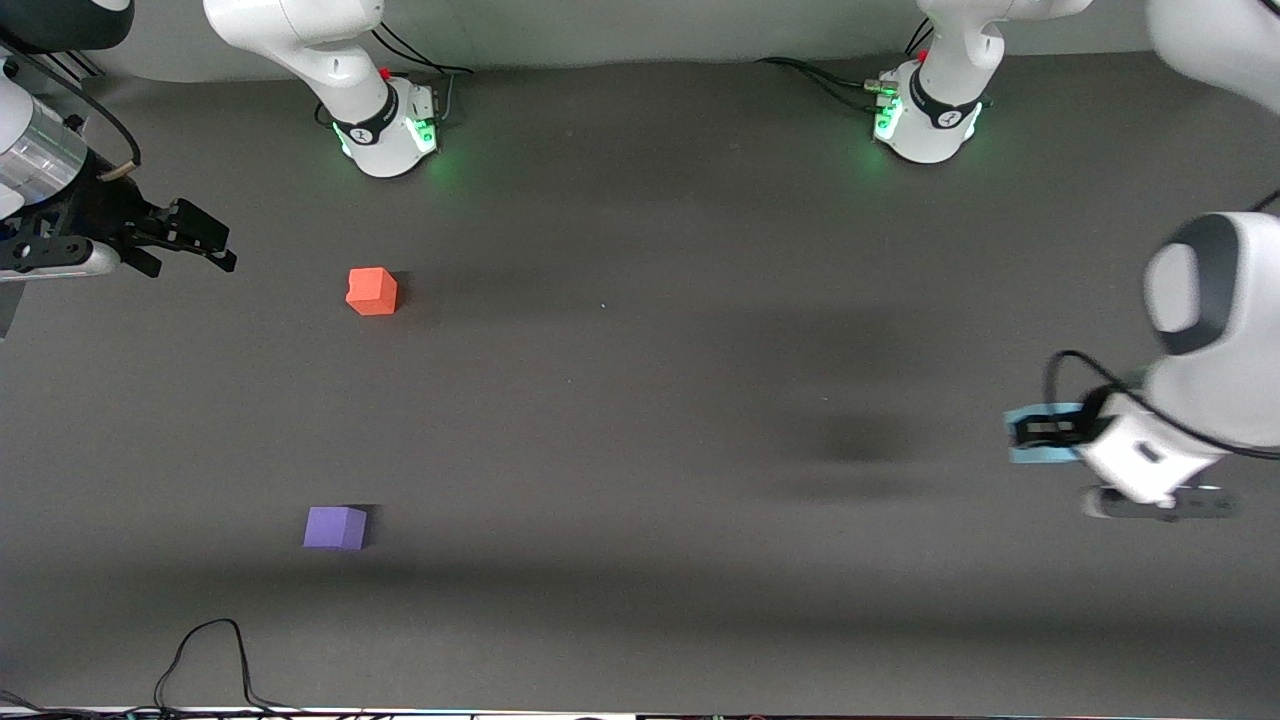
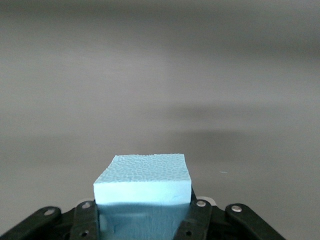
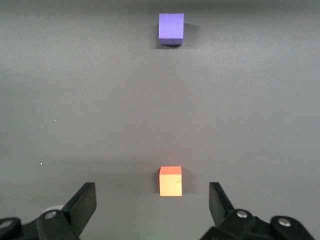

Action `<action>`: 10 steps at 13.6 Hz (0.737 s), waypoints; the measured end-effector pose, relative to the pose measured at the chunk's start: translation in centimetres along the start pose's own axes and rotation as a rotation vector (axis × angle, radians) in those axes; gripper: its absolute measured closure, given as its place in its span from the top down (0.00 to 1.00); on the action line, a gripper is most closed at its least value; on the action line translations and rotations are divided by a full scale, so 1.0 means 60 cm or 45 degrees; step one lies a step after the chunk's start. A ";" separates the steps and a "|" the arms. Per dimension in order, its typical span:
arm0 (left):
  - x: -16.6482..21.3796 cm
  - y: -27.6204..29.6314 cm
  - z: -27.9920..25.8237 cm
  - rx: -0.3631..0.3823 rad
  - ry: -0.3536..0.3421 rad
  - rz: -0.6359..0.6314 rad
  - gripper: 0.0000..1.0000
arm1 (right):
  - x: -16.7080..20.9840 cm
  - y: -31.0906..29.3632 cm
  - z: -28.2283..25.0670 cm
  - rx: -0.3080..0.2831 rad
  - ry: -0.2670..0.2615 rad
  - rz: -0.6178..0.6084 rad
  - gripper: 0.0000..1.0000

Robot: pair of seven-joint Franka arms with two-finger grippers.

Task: Place blue block between orange and purple blocks
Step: 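Lift the blue block and carry it toward the table middle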

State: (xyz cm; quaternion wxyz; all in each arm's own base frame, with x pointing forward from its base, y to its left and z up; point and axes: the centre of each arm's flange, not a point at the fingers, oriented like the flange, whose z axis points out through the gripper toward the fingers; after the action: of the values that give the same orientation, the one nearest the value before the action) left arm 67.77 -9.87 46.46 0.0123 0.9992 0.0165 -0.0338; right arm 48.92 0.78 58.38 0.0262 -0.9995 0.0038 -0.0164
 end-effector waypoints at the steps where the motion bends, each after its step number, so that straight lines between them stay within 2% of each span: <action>1: -0.014 0.070 -0.001 -0.009 0.001 -0.035 0.56 | 0.000 -0.001 -0.001 0.000 0.001 -0.001 1.00; 4: -0.085 0.281 -0.008 -0.027 0.008 -0.127 0.56 | 0.000 -0.001 -0.001 0.000 0.002 -0.001 1.00; 6: -0.158 0.419 0.004 0.000 0.015 -0.146 0.56 | 0.000 -0.002 -0.001 -0.001 0.002 -0.003 1.00; 10: -0.289 0.632 0.062 0.049 0.103 -0.167 0.56 | -0.003 -0.001 0.002 -0.009 -0.022 -0.004 1.00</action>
State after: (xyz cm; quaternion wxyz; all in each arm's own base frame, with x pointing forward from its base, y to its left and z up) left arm 51.50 -48.39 44.83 -0.0100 0.9966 0.0818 0.0057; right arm 48.72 0.84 58.28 0.0226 -0.9997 0.0020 -0.0077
